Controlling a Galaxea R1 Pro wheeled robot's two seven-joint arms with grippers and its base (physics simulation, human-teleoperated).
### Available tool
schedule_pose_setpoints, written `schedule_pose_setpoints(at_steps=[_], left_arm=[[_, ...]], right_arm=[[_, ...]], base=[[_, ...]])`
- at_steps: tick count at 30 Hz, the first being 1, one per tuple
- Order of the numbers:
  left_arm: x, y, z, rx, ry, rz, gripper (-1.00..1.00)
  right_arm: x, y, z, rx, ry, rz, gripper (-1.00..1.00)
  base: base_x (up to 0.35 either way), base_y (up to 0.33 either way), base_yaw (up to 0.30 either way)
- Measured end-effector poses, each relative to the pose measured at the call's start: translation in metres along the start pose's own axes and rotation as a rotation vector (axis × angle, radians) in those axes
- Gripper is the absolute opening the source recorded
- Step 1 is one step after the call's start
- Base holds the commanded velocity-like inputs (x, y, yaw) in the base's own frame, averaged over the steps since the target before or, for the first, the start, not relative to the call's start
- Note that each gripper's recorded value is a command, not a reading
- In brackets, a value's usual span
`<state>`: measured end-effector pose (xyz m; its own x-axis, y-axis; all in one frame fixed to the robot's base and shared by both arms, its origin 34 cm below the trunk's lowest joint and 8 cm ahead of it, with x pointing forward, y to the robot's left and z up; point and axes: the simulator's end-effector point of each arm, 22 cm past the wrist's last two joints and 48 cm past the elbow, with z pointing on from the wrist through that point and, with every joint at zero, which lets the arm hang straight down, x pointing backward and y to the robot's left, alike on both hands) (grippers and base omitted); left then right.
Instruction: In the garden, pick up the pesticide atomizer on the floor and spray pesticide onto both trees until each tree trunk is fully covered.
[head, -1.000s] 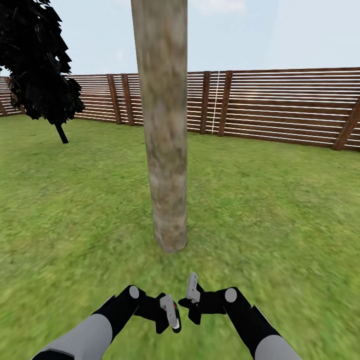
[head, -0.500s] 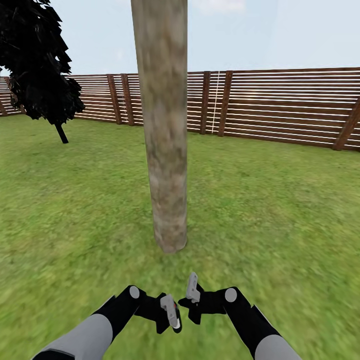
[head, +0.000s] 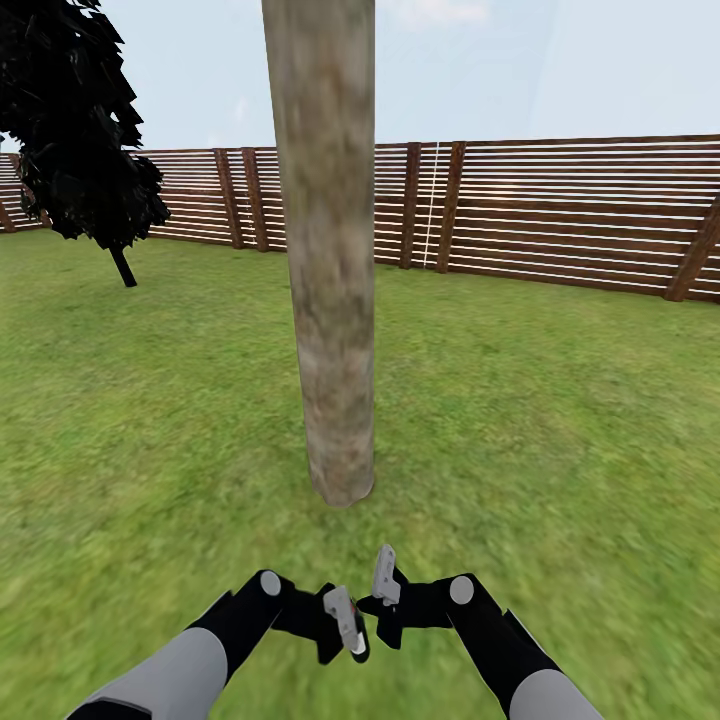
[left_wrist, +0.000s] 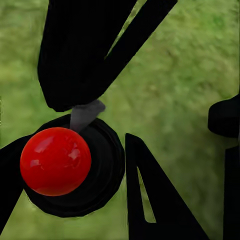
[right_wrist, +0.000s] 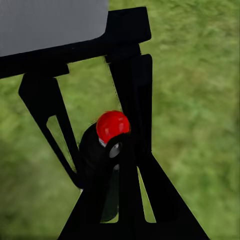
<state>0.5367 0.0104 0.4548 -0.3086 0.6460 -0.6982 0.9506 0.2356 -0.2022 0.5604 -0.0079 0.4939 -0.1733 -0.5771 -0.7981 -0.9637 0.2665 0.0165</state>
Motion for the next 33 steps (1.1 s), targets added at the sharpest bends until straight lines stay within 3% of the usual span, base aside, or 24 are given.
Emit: schedule_pose_setpoints(at_steps=[8, 18, 24, 28, 29, 33], left_arm=[[-0.007, 0.001, 0.0, -0.005, -0.031, -0.018, -1.0], [0.005, 0.006, -0.006, -0.013, -0.005, -0.015, -1.0], [0.073, 0.04, -0.053, -0.086, 0.094, -0.045, -1.0], [0.098, 0.052, -0.075, -0.116, 0.129, -0.059, -1.0], [0.107, 0.056, -0.082, -0.126, 0.144, -0.063, -1.0], [0.14, 0.072, -0.114, -0.17, 0.193, -0.082, -1.0]], right_arm=[[0.0, 0.0, 0.0, 0.0, 0.0, 0.0, -1.0], [0.0, 0.0, 0.0, 0.0, 0.0, 0.0, -1.0], [0.0, 0.0, 0.0, -0.001, 0.001, 0.0, -1.0], [0.001, 0.001, 0.0, -0.002, 0.002, 0.0, -1.0], [0.001, 0.001, 0.0, -0.002, 0.002, 0.0, 1.0], [0.003, 0.001, 0.0, -0.004, 0.004, 0.003, 1.0]], base=[[0.0, 0.0, 0.0], [0.0, 0.0, 0.0], [0.0, 0.0, 0.0], [0.0, 0.0, 0.0], [0.0, 0.0, 0.0], [0.0, 0.0, 0.0]])
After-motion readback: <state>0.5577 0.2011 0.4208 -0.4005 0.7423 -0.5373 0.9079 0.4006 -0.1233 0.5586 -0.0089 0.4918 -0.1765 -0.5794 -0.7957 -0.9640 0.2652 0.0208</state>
